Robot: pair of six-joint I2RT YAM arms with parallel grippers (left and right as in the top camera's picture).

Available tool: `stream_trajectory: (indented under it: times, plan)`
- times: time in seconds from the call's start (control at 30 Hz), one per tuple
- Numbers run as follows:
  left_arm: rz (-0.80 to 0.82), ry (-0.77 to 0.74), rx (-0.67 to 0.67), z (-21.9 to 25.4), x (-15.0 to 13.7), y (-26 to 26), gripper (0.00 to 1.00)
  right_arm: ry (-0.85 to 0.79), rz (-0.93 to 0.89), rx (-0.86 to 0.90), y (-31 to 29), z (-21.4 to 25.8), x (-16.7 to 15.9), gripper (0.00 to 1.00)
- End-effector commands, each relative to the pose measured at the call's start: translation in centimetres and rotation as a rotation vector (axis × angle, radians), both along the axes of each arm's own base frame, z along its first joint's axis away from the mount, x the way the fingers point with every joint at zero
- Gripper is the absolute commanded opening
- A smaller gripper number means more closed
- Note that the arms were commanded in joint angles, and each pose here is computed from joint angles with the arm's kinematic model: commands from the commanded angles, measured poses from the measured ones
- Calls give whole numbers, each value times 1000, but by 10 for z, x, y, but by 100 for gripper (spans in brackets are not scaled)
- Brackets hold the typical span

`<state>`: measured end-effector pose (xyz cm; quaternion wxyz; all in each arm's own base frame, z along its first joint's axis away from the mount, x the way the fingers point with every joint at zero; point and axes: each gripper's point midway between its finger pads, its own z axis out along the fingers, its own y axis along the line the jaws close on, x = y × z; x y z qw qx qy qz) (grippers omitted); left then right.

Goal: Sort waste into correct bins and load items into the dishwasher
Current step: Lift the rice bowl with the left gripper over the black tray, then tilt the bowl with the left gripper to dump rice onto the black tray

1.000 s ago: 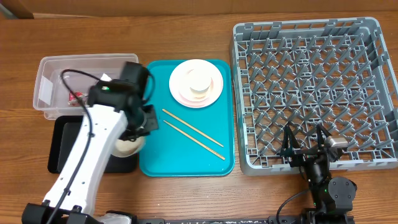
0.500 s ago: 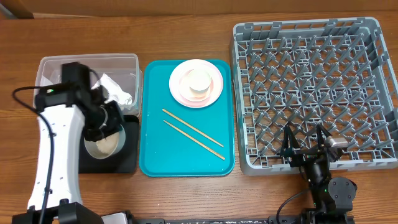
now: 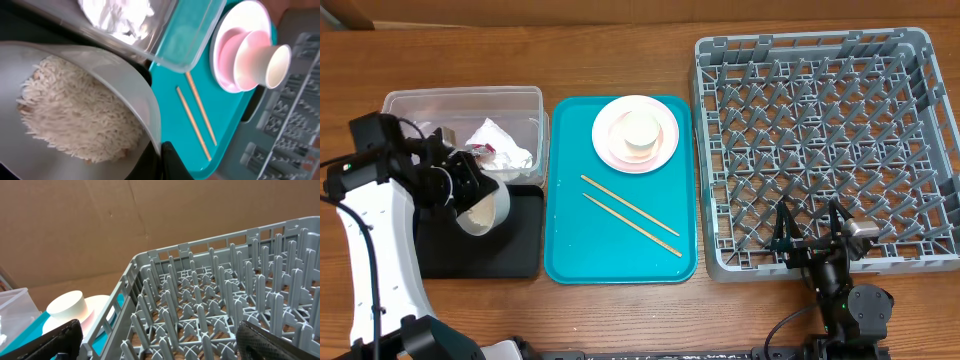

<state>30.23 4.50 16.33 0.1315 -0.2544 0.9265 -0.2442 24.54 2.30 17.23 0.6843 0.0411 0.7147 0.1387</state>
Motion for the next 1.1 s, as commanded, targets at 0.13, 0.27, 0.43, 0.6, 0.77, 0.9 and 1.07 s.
stream_trajectory:
  times: [0.13, 0.27, 0.43, 0.6, 0.77, 0.9, 1.07]
  plan:
    - [16, -147, -185, -1, 6, -4, 4, 5, -5, 4, -1, -4, 1, 100]
    - [22, -262, -288, 4, 7, 2, 4, 5, -5, 4, -1, -4, 1, 100]
    - [53, -352, -347, 10, -2, 19, 4, 5, -5, 4, -1, -4, 1, 100]
    - [77, -447, -395, 19, -11, 31, 4, 5, -5, 4, -1, -4, 1, 100]
    - [91, -541, -451, 24, -17, 35, 4, 5, -5, 4, -1, -4, 1, 100]
    - [111, -558, -450, 18, -23, 39, 4, 5, -5, 4, -1, -4, 1, 100]
    - [134, -654, -459, 23, -31, 49, 4, 5, -5, 4, -1, -4, 1, 100]
